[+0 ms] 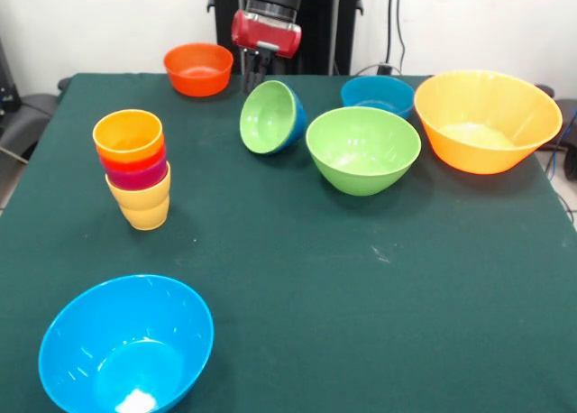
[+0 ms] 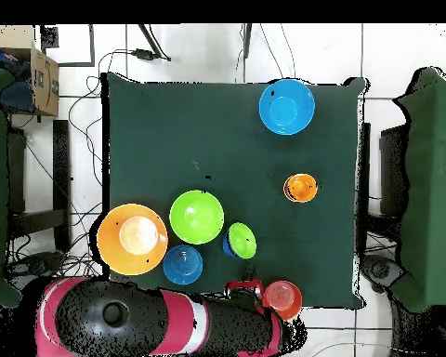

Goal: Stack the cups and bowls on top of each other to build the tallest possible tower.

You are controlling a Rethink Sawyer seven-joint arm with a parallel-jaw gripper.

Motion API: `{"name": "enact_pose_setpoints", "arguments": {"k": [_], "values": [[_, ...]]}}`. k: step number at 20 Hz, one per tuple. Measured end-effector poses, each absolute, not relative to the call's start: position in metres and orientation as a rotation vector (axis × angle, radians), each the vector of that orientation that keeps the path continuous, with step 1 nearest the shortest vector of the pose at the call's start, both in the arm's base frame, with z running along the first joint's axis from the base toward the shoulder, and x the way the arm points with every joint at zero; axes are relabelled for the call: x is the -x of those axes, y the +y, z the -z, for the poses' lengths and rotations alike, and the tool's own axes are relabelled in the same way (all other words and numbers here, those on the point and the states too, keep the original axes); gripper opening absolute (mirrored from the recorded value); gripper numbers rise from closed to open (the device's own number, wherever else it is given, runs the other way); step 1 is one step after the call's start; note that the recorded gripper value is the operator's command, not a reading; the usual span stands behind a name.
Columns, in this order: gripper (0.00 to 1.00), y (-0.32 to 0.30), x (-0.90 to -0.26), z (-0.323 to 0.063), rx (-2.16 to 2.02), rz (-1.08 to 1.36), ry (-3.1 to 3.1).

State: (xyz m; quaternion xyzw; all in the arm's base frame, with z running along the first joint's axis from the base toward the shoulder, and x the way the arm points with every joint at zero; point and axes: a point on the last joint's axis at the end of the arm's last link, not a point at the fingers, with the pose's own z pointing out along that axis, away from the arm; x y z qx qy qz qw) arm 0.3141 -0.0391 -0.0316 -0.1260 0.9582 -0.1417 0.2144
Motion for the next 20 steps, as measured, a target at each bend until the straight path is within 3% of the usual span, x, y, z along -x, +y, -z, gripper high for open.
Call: {"name": "enact_pose_setpoints", "arguments": {"k": [3, 4, 20], "values": [[0.00, -0.044, -0.316, 0.026, 0.319, 0.399, 2.679], [1.00, -0.046, -0.317, 0.024, 0.308, 0.402, 2.687], [1.00, -0.049, -0.322, 0.015, 0.193, 0.261, 2.799]]}}
